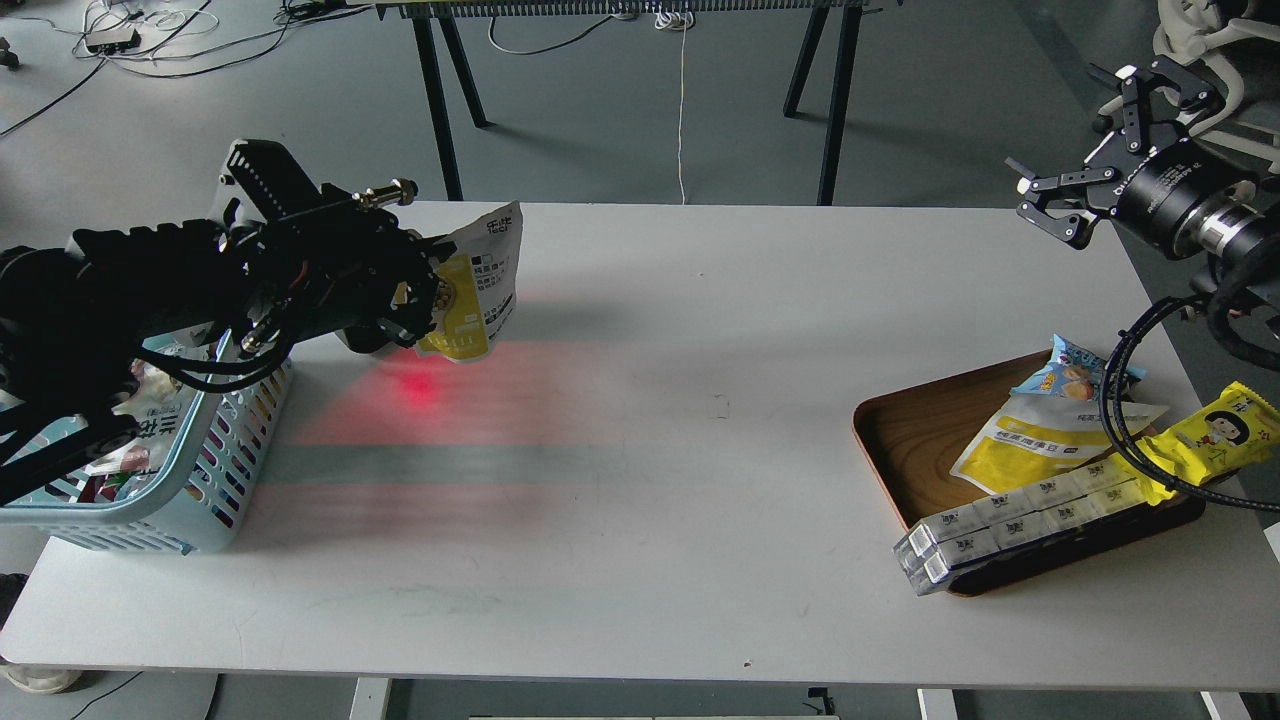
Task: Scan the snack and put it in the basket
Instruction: 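Lift the bag with the left gripper and pass it over the scanner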
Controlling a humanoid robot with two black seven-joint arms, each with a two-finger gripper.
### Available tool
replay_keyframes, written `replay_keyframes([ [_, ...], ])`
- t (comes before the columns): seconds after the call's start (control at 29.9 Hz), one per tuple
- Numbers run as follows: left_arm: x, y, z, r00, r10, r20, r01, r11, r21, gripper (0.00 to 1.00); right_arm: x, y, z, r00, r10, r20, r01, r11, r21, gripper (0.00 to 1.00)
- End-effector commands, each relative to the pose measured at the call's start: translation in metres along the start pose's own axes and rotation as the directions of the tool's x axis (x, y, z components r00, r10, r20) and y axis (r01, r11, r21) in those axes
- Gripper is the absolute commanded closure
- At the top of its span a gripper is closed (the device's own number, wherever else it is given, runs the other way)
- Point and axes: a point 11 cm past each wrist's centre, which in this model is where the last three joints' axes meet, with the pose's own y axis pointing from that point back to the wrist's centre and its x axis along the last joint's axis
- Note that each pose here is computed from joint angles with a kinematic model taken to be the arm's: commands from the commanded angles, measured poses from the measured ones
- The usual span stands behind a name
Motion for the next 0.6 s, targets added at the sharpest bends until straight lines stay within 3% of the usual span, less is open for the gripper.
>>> replay_keyframes([
  [0.0,0.012,-0.003,0.001,1.000,0.017,0.012,-0.017,1.000,-0.002,1.00,0.000,0.000,0.000,1.000,0.000,0.000,0.000,1.000,-0.001,0.03],
  [0.4,0.040,-0.009,0.007,0.996,0.085,0.025,-0.085,0.996,-0.002,1.00,0.000,0.000,-0.001,1.000,0.000,-0.001,0.000,1.000,0.001,0.03],
  [0.57,0.041,-0.007,0.000,0.993,0.087,-0.081,-0.085,0.996,0.035,1.00,0.000,0.000,-0.001,1.000,0.000,-0.001,0.000,1.000,0.001,0.03],
])
